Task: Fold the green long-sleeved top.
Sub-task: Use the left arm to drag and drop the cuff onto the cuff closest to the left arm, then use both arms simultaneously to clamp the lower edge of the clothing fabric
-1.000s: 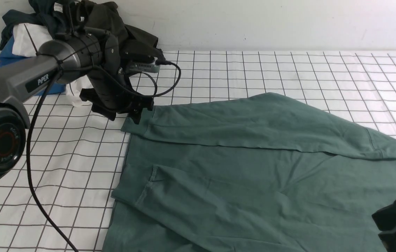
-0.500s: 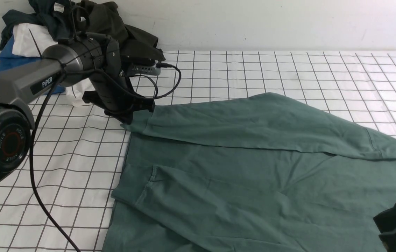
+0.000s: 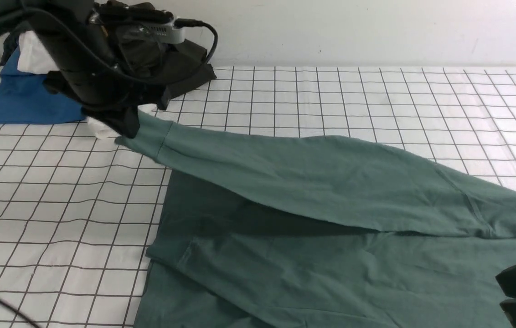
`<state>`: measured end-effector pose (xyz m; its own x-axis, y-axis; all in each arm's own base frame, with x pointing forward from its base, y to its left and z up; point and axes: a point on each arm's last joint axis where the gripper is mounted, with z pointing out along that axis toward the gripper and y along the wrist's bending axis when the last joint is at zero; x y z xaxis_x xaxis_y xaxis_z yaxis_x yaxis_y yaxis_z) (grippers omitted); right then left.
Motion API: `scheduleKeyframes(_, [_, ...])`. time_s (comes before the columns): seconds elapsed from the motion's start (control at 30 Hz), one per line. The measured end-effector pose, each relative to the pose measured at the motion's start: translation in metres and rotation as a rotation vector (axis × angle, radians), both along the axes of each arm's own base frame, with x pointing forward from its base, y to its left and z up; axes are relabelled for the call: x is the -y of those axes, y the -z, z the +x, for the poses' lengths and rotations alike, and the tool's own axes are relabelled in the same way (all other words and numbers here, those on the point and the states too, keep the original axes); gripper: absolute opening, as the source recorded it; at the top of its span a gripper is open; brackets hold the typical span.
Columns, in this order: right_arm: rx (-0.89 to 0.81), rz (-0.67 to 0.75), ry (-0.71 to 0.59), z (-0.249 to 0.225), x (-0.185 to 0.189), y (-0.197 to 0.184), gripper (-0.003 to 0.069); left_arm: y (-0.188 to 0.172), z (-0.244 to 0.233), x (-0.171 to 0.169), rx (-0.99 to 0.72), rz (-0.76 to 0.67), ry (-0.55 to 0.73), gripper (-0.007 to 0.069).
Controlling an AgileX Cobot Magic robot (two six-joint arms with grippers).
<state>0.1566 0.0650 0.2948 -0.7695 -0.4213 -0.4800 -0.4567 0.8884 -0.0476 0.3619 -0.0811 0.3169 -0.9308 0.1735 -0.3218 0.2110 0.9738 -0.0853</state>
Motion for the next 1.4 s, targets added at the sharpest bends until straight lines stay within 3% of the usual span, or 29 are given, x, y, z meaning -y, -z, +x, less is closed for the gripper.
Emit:
scheduleKeyframes(0.1, [-0.017,0.020,0.003,-0.001,-0.001,0.000,-0.0014,0.005,-0.042,-0.008,0.001,-0.006,-0.014,0.0002])
scheduleKeyframes(0.17, [-0.026,0.034,0.000,-0.002,-0.003,0.000,-0.0014,0.027,-0.068,-0.014,-0.018,-0.001,-0.023,0.0002])
scheduleKeyframes(0.33, [-0.036,0.048,-0.022,-0.003,-0.005,0.001,-0.0014,0.068,-0.089,-0.019,-0.046,0.014,-0.019,0.0024])
scheduleKeyframes(0.43, [-0.060,0.044,-0.026,-0.006,-0.004,0.001,-0.0014,0.083,-0.092,-0.020,-0.063,0.026,-0.003,0.0076])
scheduleKeyframes(0.47, [-0.083,0.035,-0.030,-0.008,-0.004,0.002,-0.0014,0.088,-0.091,-0.020,-0.069,0.033,0.012,0.0153])
scheduleKeyframes(0.57, [-0.121,0.019,-0.041,-0.011,-0.003,0.004,-0.0014,0.088,-0.091,-0.019,-0.066,0.034,0.022,0.0250])
scheduleKeyframes(0.6, [-0.144,0.010,-0.051,-0.013,-0.003,0.004,-0.0014,0.085,-0.092,-0.015,-0.057,0.035,0.044,0.0316])
scheduleKeyframes(0.73, [-0.130,0.005,-0.131,-0.017,-0.012,-0.011,-0.0014,0.069,-0.118,0.025,-0.038,0.030,0.302,0.0449])
scheduleKeyframes(0.77, [-0.113,0.012,-0.150,-0.018,-0.016,-0.017,-0.0014,0.066,-0.128,0.039,-0.046,0.031,0.389,0.0463])
scheduleKeyframes(0.8, [-0.110,0.014,-0.155,-0.018,-0.016,-0.017,-0.0014,0.066,-0.129,0.039,-0.048,0.032,0.395,0.0465])
scheduleKeyframes(0.9, [-0.067,0.051,-0.263,-0.031,-0.028,-0.030,-0.0014,0.081,-0.177,0.073,-0.192,0.101,0.724,0.0479])
scheduleKeyframes(1.0, [-0.068,0.052,-0.324,-0.039,-0.034,-0.032,-0.0014,0.113,-0.211,0.074,-0.331,0.215,0.899,0.0479])
scheduleKeyframes(1.4, [-0.018,-0.042,-0.331,-0.036,-0.028,-0.031,-0.0014,0.163,-0.220,0.074,-0.375,0.274,0.990,0.0479])
